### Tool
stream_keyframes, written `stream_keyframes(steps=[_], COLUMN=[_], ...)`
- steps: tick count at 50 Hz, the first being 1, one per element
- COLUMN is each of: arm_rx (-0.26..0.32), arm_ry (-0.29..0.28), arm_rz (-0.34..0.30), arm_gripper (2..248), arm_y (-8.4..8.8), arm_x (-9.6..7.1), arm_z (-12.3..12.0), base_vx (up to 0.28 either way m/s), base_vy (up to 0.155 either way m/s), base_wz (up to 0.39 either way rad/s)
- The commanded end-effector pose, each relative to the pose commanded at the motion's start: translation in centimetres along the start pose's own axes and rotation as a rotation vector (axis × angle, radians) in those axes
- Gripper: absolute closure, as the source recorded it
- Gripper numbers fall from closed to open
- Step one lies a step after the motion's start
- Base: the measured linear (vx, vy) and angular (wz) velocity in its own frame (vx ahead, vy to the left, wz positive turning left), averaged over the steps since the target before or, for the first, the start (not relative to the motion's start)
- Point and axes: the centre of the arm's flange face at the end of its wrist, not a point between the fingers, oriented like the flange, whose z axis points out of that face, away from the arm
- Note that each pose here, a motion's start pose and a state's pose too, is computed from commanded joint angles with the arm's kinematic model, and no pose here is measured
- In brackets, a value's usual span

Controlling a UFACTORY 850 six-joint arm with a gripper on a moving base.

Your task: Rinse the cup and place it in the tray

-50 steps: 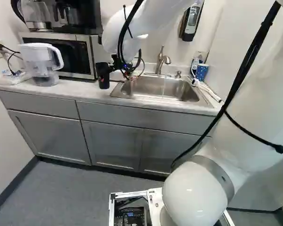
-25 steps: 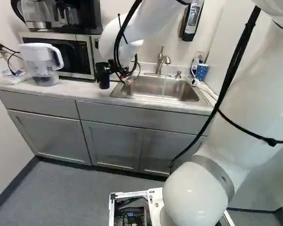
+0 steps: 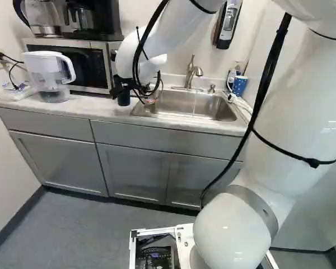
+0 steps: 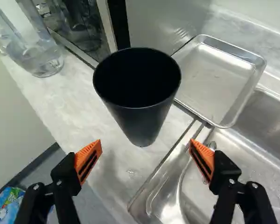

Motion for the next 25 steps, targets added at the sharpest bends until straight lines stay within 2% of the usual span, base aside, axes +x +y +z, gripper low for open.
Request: stream_keyframes(steps=[25], arm_rx=[0.003], arm_ry=[0.094], arm_rz=[-0.002], arm_gripper=[3], arm_y=[-0.2], arm_x=[-0.7], arm_z=[2.0], base_vx=[0.000], base_vy=[0.000], base_wz=[0.000])
